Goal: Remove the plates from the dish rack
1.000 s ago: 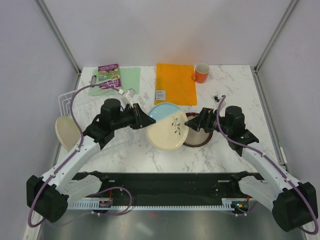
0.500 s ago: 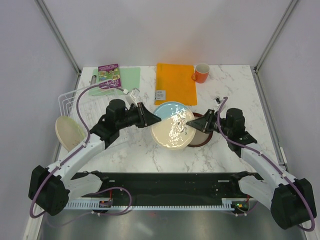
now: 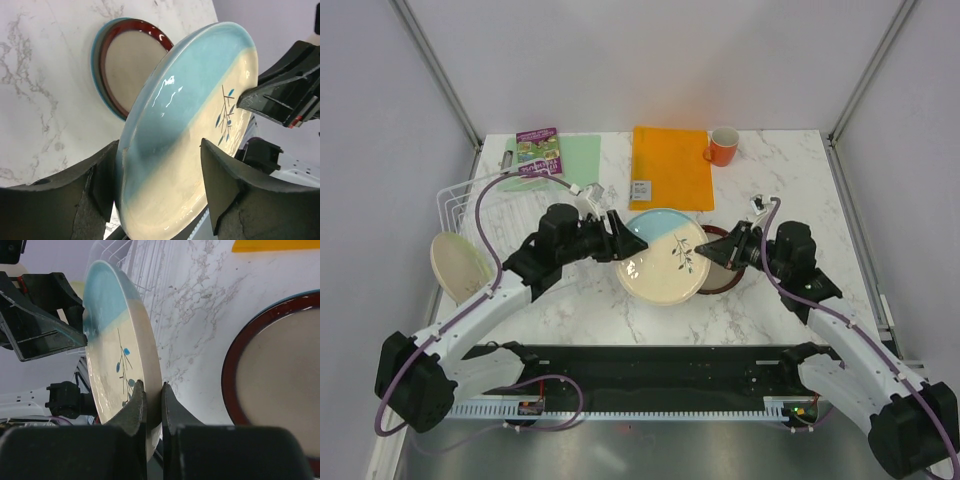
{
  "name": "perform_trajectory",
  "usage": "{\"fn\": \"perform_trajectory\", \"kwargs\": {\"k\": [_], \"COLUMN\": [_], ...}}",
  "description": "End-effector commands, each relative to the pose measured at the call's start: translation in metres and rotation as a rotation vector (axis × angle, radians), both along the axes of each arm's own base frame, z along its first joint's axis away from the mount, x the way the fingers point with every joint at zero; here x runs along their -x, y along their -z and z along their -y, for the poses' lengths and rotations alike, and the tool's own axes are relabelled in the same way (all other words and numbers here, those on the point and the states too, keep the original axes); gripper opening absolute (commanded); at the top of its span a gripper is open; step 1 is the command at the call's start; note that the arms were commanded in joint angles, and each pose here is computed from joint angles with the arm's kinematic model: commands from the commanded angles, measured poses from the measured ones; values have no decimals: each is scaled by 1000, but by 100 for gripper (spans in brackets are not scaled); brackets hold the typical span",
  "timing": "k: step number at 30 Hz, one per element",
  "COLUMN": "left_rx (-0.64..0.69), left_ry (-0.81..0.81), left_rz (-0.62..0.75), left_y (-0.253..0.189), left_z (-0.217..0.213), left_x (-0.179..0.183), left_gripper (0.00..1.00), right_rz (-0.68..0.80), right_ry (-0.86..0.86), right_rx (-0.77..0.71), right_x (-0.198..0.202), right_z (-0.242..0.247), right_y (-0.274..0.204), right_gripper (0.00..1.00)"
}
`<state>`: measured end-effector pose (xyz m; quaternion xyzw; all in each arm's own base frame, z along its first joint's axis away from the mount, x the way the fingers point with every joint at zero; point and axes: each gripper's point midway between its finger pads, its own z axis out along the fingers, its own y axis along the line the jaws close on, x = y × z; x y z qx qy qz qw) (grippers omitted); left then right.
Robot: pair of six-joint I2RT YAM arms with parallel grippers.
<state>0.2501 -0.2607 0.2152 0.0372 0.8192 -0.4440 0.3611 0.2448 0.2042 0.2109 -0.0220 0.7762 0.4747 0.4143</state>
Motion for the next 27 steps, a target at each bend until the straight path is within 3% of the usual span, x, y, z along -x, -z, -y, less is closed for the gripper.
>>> {"fn": "perform_trajectory", "kwargs": {"k": [1, 5, 12, 20, 27], "left_rx": [-51, -93, -199, -408, -665], "left_ry": [-33, -96, -255, -566, -757], "left_rz": [132, 130, 151, 337, 317], "left_y": [-24, -21, -20, -72, -79], "left_z": [-5, -16, -52, -150, -217], "left_x": [-14, -21, -26, -11, 7], "left_gripper": [71, 82, 85, 92, 93], "right_rz": [74, 59, 43, -28, -82], "right_ry": [65, 111, 234, 298, 281], "right_rx": [40, 71, 144, 165, 137], "right_x": [-15, -22, -48, -73, -73], "right_z": [8, 16, 51, 94, 94], "right_y": [-22, -17, -14, 9, 28], "right_gripper": [0, 0, 0, 0, 0]}}
